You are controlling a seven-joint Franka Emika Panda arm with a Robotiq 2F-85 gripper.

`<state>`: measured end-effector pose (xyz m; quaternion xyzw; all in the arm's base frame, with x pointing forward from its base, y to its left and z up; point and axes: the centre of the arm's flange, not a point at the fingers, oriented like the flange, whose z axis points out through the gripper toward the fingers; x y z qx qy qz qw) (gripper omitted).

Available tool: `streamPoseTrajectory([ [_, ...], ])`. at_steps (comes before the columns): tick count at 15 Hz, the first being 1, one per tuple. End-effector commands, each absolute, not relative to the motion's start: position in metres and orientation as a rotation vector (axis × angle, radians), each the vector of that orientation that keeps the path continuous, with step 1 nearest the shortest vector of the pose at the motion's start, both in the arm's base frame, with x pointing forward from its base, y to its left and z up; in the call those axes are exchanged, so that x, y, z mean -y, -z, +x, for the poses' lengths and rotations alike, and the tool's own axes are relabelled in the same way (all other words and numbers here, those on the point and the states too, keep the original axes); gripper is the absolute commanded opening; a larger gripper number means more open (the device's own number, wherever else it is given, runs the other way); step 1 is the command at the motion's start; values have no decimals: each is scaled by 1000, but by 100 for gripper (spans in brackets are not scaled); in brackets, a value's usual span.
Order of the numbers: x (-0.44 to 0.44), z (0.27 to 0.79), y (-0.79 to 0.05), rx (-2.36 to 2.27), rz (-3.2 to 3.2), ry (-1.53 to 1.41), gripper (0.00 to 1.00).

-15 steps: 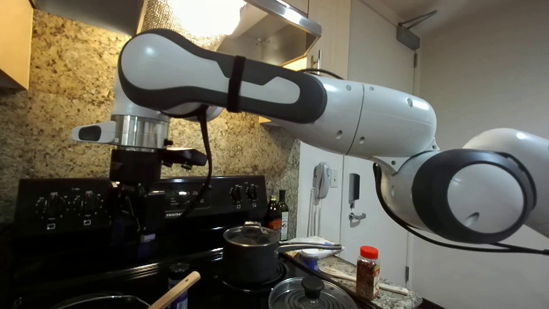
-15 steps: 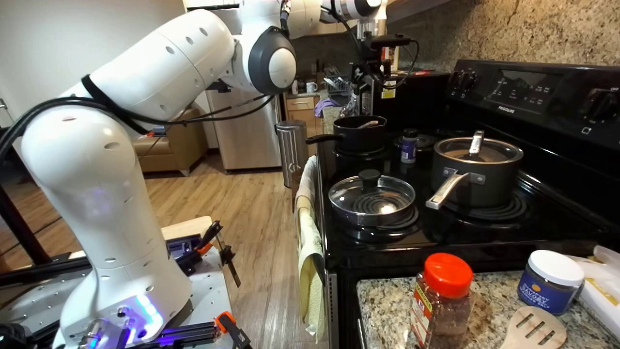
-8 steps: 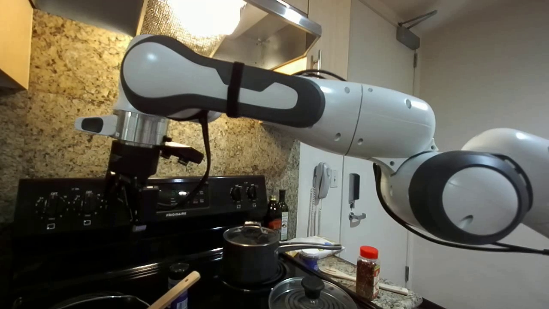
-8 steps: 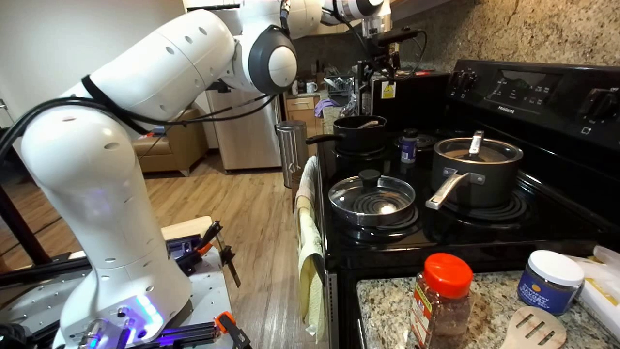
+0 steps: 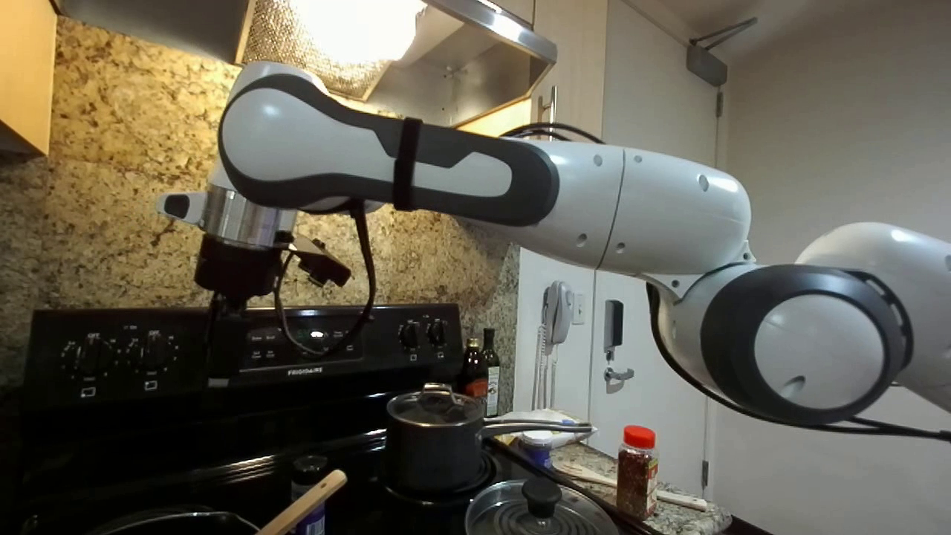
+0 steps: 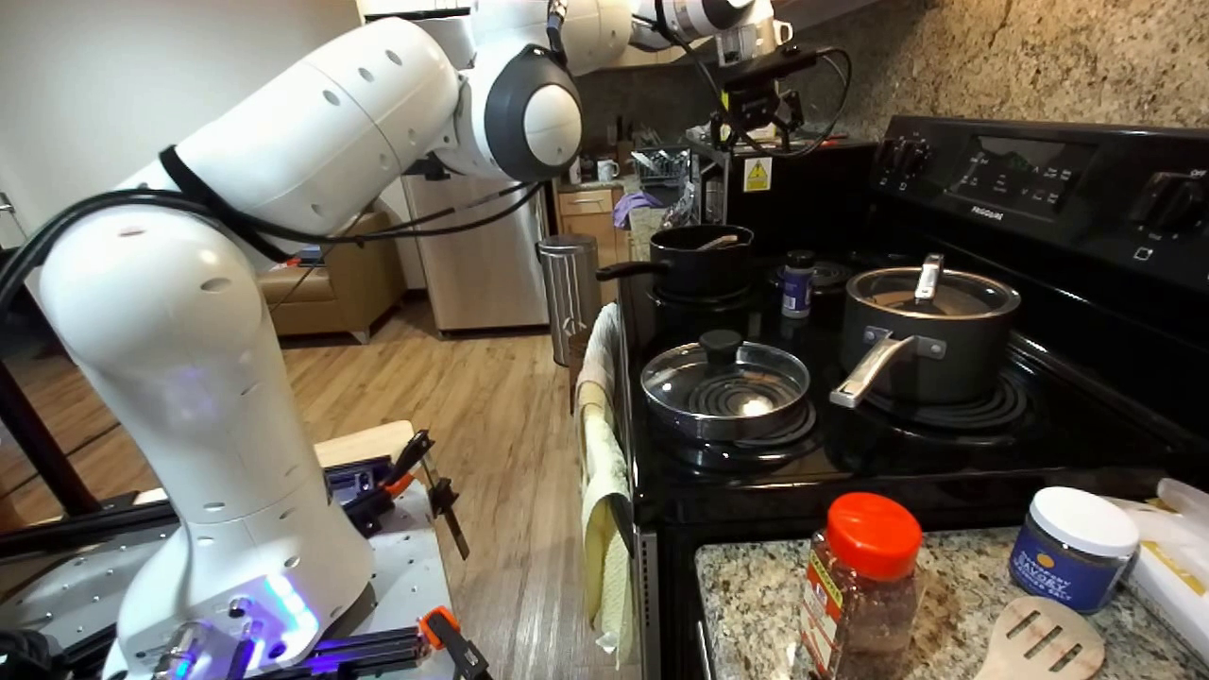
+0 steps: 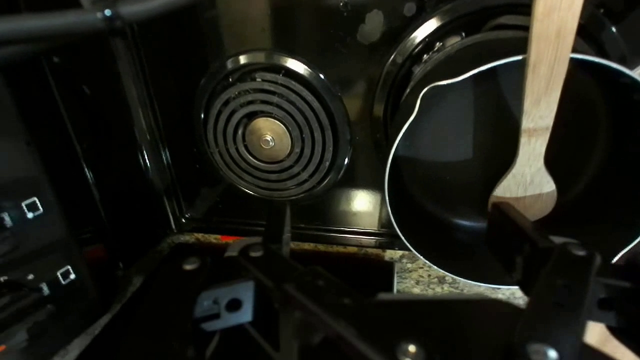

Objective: Take the spatula on top of the black pot and put it inside the pot

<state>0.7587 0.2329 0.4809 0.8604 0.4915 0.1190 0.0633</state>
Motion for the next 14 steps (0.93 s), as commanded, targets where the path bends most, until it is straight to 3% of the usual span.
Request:
streamPoseTrajectory([
  [1, -217, 688, -461, -1207, 2722, -341, 100],
  [9, -224, 672, -454, -730, 2946, -121, 100],
  [10, -242, 740, -469, -799, 2904, -165, 100],
  [14, -243, 739, -467, -794, 2907, -159, 100],
])
